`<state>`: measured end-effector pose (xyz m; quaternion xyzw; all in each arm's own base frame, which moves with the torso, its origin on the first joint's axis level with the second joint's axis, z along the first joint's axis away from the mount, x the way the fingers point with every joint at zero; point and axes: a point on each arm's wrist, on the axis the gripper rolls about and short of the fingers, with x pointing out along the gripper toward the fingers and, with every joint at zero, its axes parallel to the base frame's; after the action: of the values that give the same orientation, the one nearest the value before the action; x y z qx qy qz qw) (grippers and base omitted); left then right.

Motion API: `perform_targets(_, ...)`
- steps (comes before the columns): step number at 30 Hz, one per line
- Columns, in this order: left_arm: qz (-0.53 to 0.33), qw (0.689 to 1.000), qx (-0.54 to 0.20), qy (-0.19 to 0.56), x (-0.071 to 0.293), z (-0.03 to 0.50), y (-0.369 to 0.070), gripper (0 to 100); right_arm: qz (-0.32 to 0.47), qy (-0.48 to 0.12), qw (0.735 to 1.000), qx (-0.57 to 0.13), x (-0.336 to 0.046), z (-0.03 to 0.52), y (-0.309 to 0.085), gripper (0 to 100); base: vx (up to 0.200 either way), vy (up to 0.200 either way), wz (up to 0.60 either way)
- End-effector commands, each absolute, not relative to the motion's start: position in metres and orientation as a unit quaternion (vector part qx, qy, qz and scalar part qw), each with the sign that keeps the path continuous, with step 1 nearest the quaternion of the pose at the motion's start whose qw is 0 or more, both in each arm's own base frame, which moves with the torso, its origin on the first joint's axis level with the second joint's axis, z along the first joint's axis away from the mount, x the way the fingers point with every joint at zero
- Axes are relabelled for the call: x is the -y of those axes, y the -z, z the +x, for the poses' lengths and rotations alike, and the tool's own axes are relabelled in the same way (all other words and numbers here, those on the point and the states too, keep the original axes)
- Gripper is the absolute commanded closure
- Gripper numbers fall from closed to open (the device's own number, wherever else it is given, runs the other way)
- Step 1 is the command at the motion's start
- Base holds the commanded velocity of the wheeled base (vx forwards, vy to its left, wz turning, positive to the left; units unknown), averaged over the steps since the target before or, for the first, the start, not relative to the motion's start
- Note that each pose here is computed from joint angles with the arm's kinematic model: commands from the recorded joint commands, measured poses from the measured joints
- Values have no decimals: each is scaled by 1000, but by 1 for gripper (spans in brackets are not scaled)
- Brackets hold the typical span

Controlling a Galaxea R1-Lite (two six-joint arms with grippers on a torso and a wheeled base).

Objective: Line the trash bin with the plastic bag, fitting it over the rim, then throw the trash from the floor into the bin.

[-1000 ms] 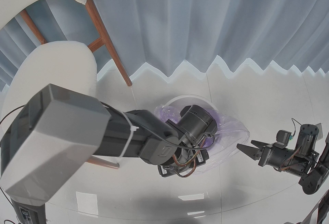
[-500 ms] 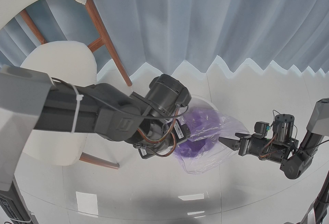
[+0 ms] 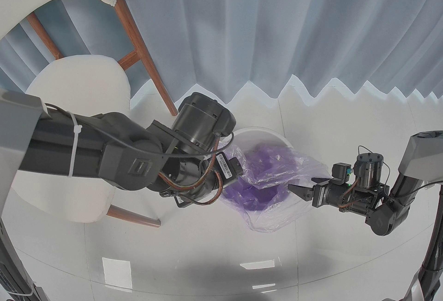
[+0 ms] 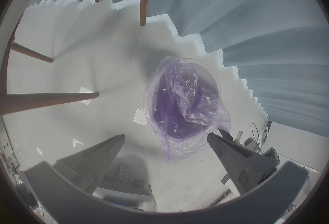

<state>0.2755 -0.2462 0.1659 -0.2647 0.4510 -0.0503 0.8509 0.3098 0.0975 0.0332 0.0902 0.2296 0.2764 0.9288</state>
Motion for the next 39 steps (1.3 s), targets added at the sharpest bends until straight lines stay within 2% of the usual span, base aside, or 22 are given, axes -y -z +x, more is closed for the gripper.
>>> perform_targets(1,-267,852,-448,47,243,277,-167,0,88,-278,925,-243,-101,313,-21,0,0,0,0)
perform_targets(12,-272,853,-444,40,238,281,-169,0,83,-266,927,-252,-102,330,-2,0,0,0,0)
perform_targets(19,-291,860,-415,53,228,274,-192,0,83,-256,931,-248,-108,351,8,0,0,0,0)
perform_targets(31,-318,865,-382,64,208,263,-215,0,82,-250,932,-251,-118,374,-5,0,0,0,0)
perform_targets(32,-320,866,-380,61,206,264,-215,0,82,-250,932,-250,-119,375,-6,100,0,0,0)
perform_targets(39,-322,866,-377,59,204,264,-216,0,77,-243,932,-256,-121,371,-5,100,0,0,0)
